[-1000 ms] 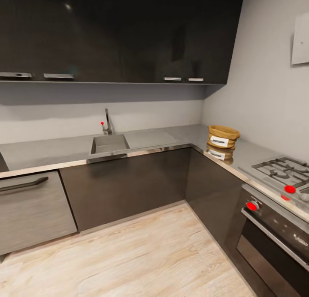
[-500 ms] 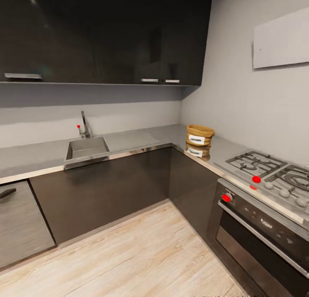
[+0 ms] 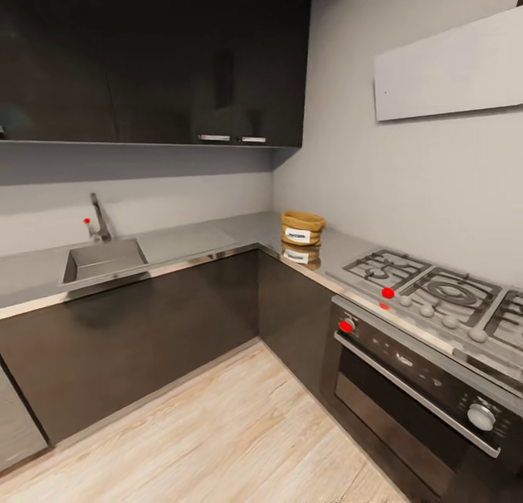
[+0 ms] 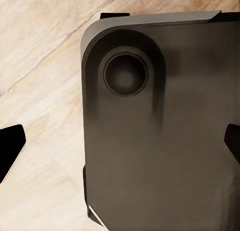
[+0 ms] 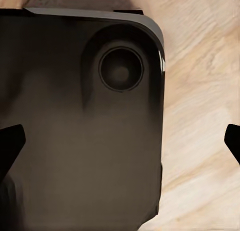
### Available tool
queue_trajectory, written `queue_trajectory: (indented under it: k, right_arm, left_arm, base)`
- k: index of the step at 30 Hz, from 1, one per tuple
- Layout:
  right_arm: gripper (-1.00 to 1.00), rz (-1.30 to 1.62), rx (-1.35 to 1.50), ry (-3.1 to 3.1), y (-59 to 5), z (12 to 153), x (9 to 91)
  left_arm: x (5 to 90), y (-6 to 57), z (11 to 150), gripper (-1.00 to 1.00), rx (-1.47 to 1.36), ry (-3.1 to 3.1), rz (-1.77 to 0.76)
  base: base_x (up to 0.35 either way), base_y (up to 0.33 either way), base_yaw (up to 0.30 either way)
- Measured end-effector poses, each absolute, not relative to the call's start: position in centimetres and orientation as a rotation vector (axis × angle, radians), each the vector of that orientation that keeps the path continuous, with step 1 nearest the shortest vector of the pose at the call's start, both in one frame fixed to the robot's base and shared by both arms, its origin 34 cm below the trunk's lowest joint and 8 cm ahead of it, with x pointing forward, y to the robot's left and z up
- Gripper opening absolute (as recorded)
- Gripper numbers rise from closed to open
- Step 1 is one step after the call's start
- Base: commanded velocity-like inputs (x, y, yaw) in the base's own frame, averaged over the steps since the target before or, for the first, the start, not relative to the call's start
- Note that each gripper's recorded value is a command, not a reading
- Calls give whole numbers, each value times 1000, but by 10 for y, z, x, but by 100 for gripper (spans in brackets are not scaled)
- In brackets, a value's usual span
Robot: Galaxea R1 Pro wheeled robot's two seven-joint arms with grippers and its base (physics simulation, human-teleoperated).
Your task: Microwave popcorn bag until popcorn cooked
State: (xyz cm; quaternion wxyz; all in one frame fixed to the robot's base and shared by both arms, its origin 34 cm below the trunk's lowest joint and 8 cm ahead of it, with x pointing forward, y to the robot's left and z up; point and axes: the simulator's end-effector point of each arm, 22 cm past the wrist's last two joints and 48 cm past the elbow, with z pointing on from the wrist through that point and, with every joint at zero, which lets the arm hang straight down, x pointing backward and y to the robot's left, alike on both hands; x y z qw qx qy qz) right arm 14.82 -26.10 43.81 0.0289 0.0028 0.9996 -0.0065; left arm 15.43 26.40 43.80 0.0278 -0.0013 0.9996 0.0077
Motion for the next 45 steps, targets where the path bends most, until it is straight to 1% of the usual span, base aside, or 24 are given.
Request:
queue_trajectory:
  k: [12, 22, 25, 27, 28, 30, 45]
  right_arm:
    - [100, -20, 23, 3082, -261, 438, 149]
    - [100, -18, 25, 3082, -260, 438, 149]
    - [100, -18, 25, 3082, -260, 438, 149]
    - [100, -18, 25, 3082, -260, 438, 149]
    - [100, -18, 25, 3082, -260, 438, 149]
    - [100, -18, 25, 3082, -260, 438, 149]
    - [100, -18, 25, 3083, -260, 438, 149]
  left_arm:
    - [162, 252, 439, 100, -22, 3050, 1]
    - [164, 254, 439, 100, -31, 3039, 6]
    - [165, 254, 439, 100, -122, 3033, 10]
    - [165, 258, 439, 100, -246, 3024, 19]
    - [166, 259, 439, 100, -361, 3011, 22]
    - [166, 260, 439, 100, -386, 3007, 23]
    - [165, 260, 439, 100, -405, 3006, 26]
  base:
    - [0, 0, -294]
    - [0, 0, -294]
    - [0, 0, -294]
    - [0, 0, -294]
    - [0, 0, -295]
    - [-14, 0, -294]
    - [-312, 0, -294]
